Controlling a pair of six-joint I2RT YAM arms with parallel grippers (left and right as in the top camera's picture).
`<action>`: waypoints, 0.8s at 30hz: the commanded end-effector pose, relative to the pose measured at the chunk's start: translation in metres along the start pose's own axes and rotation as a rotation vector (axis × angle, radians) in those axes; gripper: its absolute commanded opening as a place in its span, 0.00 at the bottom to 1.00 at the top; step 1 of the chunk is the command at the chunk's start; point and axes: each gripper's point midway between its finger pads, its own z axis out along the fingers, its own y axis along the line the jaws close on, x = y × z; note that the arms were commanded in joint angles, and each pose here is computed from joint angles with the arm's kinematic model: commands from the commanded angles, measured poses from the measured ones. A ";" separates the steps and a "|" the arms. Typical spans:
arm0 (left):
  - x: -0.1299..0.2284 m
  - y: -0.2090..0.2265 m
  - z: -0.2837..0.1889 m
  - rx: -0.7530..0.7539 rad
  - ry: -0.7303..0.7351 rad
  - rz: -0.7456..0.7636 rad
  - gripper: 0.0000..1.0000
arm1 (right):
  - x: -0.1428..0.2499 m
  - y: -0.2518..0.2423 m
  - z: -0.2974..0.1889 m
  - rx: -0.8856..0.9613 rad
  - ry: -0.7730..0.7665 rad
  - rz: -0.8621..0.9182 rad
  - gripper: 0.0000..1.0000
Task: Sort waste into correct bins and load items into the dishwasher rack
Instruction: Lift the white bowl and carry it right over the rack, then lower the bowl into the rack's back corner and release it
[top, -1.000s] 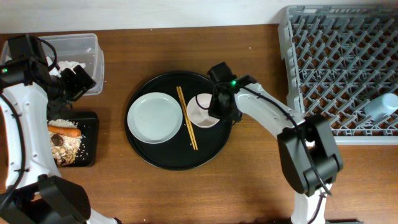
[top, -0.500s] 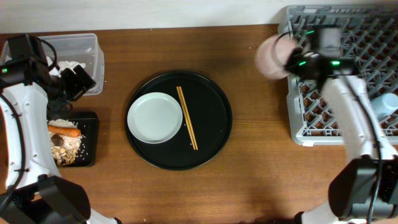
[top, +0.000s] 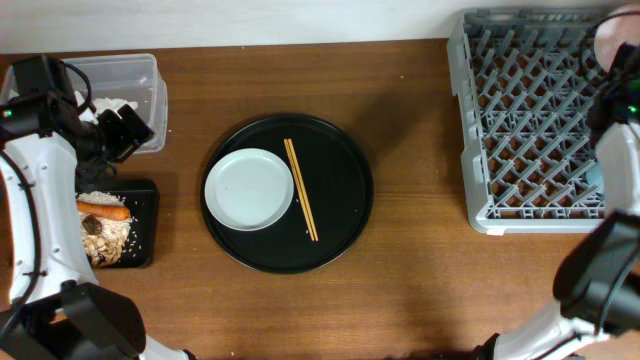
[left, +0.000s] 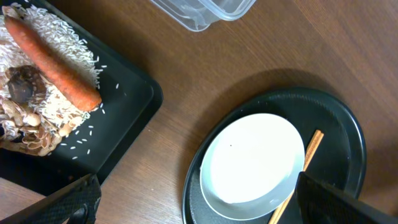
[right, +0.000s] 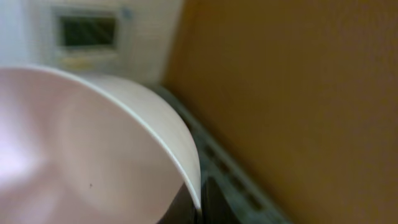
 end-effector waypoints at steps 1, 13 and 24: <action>-0.001 -0.001 -0.011 0.008 -0.027 -0.009 0.99 | 0.048 -0.011 0.029 0.221 0.121 -0.295 0.04; -0.001 -0.001 -0.011 0.008 -0.027 -0.009 0.99 | 0.073 -0.021 0.050 0.447 0.147 -0.478 0.05; -0.001 -0.001 -0.011 0.008 -0.027 -0.009 0.99 | 0.081 -0.012 0.037 0.501 0.168 -0.296 0.37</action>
